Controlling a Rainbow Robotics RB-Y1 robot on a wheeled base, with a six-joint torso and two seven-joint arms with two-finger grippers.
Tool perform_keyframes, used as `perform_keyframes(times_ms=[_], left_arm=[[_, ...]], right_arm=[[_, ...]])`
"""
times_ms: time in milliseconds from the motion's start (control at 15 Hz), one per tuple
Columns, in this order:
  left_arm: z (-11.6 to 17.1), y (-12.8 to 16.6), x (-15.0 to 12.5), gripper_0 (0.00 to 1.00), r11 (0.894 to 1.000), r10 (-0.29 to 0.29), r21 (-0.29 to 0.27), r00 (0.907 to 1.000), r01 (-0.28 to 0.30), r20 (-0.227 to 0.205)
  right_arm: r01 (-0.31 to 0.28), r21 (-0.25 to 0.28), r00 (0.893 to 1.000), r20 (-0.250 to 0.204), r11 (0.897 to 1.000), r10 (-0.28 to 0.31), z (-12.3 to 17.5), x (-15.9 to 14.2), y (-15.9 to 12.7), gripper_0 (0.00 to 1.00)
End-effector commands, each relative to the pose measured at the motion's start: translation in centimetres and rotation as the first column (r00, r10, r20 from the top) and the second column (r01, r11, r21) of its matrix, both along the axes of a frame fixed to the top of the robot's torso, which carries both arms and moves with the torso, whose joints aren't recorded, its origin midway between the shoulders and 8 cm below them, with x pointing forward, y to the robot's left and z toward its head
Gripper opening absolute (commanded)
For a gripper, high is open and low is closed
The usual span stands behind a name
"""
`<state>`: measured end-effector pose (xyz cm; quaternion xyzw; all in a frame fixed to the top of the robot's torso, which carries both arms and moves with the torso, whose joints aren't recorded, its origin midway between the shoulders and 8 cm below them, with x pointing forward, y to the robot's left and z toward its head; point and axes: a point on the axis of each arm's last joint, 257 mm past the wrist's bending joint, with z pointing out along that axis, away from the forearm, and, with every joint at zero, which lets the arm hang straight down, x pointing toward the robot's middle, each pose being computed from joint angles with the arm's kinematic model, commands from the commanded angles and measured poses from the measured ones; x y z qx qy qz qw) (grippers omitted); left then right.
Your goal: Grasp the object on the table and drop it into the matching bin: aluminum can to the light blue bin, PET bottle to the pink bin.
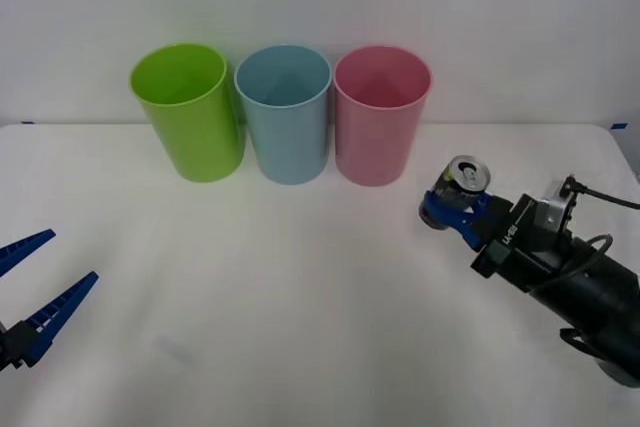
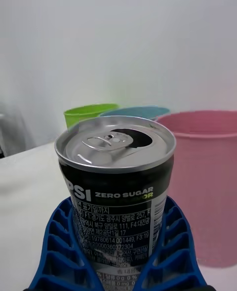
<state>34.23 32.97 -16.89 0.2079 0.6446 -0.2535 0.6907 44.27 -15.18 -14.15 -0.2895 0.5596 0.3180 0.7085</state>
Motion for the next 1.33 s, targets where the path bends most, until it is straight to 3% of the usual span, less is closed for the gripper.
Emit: perform_keyframes(times_ms=[67,600,1333], left_arm=[[0.0,0.0,0.0,1.00,1.000,0.000,0.000,1.0000,0.000,0.000],[0.0,0.0,0.0,1.00,1.000,0.000,0.000,1.0000,0.000,0.000],[0.0,0.0,0.0,1.00,1.000,0.000,0.000,1.0000,0.000,0.000]], right_arm=[[-0.063,0.004,0.998,0.011,0.998,0.063,2.5,1.0,1.6,0.00],[-0.166,0.034,0.986,0.004,0.986,0.166,9.5,5.3,4.7,0.00],[-0.168,0.041,0.985,-0.020,0.985,0.169,13.5,14.6,11.2,0.00]])
